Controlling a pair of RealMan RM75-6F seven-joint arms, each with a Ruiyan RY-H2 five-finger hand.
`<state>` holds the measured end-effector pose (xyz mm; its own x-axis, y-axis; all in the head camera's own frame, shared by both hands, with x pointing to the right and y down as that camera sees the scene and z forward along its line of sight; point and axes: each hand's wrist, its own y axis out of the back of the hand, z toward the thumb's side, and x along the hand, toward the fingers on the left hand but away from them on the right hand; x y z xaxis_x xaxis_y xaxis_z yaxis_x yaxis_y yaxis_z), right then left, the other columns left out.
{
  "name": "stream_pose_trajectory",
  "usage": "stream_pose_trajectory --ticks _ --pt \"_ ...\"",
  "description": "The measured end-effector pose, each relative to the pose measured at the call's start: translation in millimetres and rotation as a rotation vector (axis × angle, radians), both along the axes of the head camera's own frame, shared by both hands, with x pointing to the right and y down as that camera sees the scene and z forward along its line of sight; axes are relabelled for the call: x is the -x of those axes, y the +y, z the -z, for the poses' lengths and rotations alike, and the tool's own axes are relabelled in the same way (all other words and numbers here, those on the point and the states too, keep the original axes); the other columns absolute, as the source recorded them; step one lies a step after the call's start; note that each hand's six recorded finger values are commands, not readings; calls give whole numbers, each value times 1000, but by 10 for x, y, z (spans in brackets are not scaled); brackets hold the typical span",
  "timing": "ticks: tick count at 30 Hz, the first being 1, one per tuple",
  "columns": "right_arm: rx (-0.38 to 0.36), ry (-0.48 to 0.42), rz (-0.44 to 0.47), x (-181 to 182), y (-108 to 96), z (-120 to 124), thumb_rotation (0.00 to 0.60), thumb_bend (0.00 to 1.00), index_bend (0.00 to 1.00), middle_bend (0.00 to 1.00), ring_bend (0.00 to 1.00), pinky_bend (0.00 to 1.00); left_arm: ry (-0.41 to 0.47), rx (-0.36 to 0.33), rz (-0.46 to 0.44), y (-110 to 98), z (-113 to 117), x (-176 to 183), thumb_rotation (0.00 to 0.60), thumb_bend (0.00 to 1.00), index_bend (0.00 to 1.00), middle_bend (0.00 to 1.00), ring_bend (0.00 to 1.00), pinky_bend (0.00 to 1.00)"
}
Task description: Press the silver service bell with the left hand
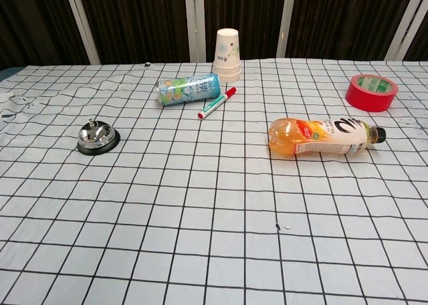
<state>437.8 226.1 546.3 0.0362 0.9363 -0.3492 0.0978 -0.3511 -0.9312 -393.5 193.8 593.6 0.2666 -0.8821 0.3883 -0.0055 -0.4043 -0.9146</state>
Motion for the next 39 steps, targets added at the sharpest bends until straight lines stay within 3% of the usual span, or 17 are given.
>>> stream_pose_trajectory --ticks 14,26,39 --pt "7 1 -11 -37 -19 -14 600 390 88 5 19 95 57 70 -67 -677 -791 -738 600 1000 46 74 0 42" --pt "-1 -10 -20 -73 -20 27 600 390 88 5 19 95 72 105 -81 -755 -1165 -1109 600 999 46 72 0 42" --pt "-4 -20 -22 -93 -17 52 600 390 88 5 19 95 19 147 -56 -755 -1500 -1149 600 998 46 72 0 42"
